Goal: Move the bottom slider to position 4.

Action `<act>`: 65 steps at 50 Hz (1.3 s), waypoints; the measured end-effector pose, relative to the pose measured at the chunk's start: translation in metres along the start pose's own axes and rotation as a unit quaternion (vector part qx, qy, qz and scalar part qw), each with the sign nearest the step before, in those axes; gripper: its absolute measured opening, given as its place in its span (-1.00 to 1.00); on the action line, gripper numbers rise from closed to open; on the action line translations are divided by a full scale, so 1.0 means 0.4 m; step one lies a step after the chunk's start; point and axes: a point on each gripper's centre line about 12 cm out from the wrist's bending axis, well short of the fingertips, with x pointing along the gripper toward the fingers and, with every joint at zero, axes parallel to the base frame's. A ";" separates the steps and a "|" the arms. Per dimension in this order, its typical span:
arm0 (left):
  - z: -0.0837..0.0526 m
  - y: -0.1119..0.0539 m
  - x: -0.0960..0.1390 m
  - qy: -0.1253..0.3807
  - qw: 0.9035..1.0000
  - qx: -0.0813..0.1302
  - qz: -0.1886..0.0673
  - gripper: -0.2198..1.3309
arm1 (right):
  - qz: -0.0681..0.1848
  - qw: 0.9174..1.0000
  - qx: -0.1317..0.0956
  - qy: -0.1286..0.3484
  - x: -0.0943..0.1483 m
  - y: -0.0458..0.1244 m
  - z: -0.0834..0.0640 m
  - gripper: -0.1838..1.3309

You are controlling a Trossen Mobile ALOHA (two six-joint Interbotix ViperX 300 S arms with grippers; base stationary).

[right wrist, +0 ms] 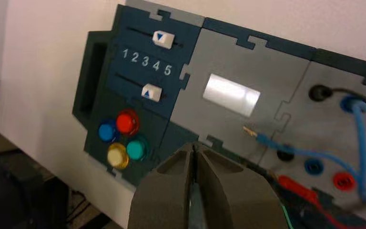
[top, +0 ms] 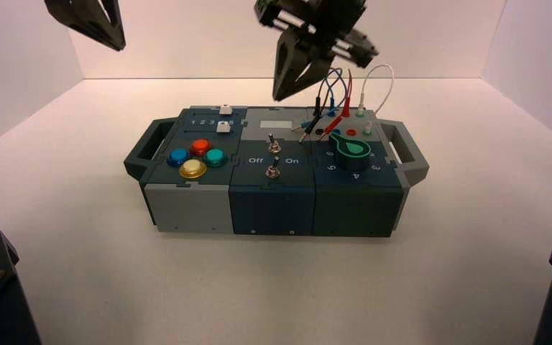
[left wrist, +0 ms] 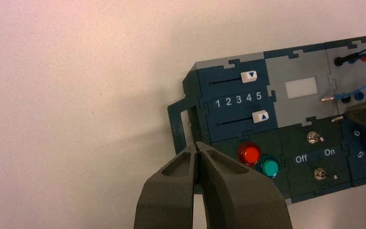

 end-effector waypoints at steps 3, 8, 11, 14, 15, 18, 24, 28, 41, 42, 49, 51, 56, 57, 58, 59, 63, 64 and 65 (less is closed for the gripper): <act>-0.002 0.001 0.001 0.001 1.000 0.000 0.001 -0.93 | 0.001 1.000 0.007 0.004 0.015 -0.001 0.007 -0.95; -0.005 0.000 0.000 0.001 1.000 0.000 0.000 -0.93 | 0.002 1.000 0.014 0.011 0.033 0.001 0.014 -0.94; -0.005 0.001 0.000 0.001 1.000 0.000 0.001 -0.93 | 0.004 1.000 0.016 0.011 0.039 0.004 0.018 -0.95; -0.005 0.001 0.001 0.002 1.000 0.000 0.001 -0.93 | 0.005 1.000 0.017 0.013 0.045 0.007 0.020 -0.94; -0.005 0.001 0.001 0.002 1.000 0.000 0.001 -0.93 | 0.006 1.000 0.017 0.014 0.047 0.009 0.021 -0.94; -0.005 0.001 0.001 0.002 1.000 0.000 0.001 -0.93 | 0.006 1.000 0.017 0.018 0.057 0.013 0.020 -0.95; -0.005 0.001 0.001 0.002 1.000 0.000 0.000 -0.93 | 0.010 0.999 0.016 0.028 0.077 0.028 0.016 -0.95; -0.005 0.001 0.000 0.001 1.000 0.000 0.001 -0.93 | 0.011 0.999 0.017 0.035 0.090 0.034 0.012 -0.94; -0.005 0.001 0.001 0.002 1.000 0.001 0.000 -0.93 | 0.012 0.999 0.020 0.044 0.121 0.041 0.015 -0.94; -0.005 0.000 0.000 0.001 1.000 0.000 0.000 -0.93 | 0.012 0.999 0.020 0.044 0.121 0.041 0.015 -0.94; -0.005 0.000 0.000 0.001 1.000 0.000 0.000 -0.92 | 0.013 0.999 0.019 0.043 0.132 0.046 0.027 -0.94; -0.005 0.001 0.000 0.001 1.000 0.001 0.001 -0.93 | 0.013 0.999 0.020 0.042 0.133 0.046 0.031 -0.94; -0.005 0.001 0.000 0.001 1.000 0.000 0.001 -0.92 | 0.014 0.999 0.019 0.042 0.144 0.051 0.041 -0.94; -0.005 0.001 0.001 0.002 1.000 0.000 0.001 -0.93 | 0.015 0.999 0.019 0.043 0.147 0.052 0.043 -0.94; -0.005 0.001 0.000 0.001 1.000 0.000 0.001 -0.92 | 0.015 0.999 0.020 0.043 0.151 0.052 0.046 -0.94; -0.005 0.001 0.000 0.001 1.000 0.000 0.001 -0.92 | 0.014 0.999 0.021 0.046 0.155 0.051 0.046 -0.94; -0.005 0.001 0.000 0.002 1.000 0.001 0.001 -0.93 | 0.013 0.998 0.021 0.050 0.166 0.050 0.047 -0.94; -0.005 0.001 0.001 0.002 1.000 0.001 0.001 -0.93 | 0.013 0.998 0.021 0.050 0.166 0.050 0.047 -0.94; -0.005 0.001 0.000 0.002 1.000 0.001 0.001 -0.93 | 0.013 0.998 0.022 0.050 0.168 0.050 0.048 -0.94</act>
